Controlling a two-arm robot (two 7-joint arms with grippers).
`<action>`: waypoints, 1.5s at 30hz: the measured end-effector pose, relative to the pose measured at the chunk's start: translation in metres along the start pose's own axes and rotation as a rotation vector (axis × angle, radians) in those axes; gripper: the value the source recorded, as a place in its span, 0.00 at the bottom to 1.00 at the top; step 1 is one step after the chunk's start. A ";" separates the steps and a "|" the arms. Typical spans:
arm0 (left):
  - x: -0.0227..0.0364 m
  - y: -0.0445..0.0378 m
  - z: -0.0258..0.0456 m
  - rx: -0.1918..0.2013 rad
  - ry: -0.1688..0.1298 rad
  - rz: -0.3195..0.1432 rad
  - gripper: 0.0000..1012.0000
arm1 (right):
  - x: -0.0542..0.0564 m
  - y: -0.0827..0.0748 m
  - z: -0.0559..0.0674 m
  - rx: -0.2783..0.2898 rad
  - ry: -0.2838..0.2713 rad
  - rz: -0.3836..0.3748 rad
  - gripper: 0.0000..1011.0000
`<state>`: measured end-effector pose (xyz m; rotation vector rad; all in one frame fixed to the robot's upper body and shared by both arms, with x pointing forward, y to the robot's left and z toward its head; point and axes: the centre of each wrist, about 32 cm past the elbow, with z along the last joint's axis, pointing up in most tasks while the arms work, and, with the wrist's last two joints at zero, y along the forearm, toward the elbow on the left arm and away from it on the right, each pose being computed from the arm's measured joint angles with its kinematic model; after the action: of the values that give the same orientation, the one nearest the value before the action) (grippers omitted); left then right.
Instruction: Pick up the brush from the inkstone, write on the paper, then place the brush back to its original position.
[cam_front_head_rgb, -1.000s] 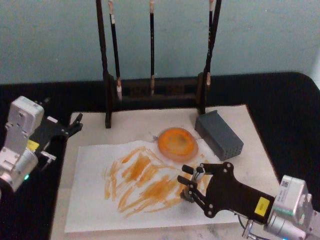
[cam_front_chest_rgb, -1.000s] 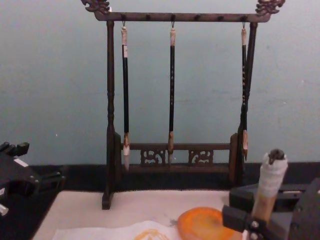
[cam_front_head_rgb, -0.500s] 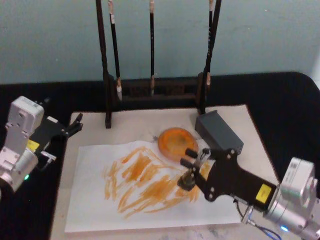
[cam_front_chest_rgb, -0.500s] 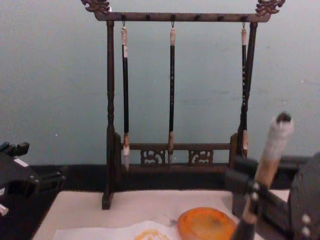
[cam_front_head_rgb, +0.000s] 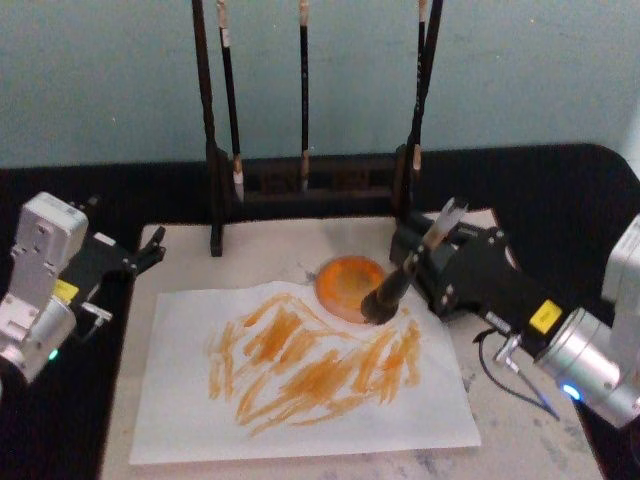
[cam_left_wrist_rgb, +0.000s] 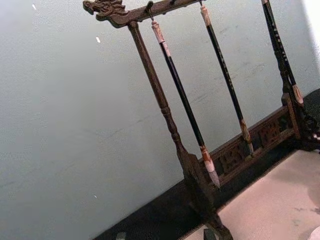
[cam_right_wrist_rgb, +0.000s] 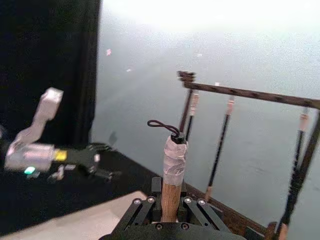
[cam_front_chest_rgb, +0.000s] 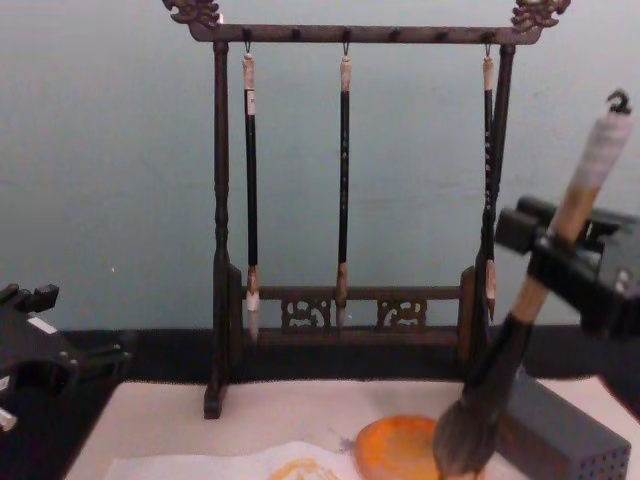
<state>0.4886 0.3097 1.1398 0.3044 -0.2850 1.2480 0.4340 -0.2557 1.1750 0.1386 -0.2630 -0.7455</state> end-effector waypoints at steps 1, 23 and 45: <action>0.0000 0.0000 0.0000 0.000 0.000 0.000 0.99 | 0.001 0.001 0.000 0.002 0.014 -0.008 0.16; 0.0000 0.0000 0.0000 0.000 0.000 0.000 0.99 | 0.057 0.035 -0.026 -0.019 0.518 -0.220 0.16; 0.0000 0.0000 0.0000 0.000 0.000 0.000 0.99 | 0.082 0.059 -0.058 -0.053 0.824 -0.360 0.16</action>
<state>0.4886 0.3097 1.1398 0.3044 -0.2850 1.2480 0.5465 -0.2677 1.1479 0.4340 0.5803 -0.9866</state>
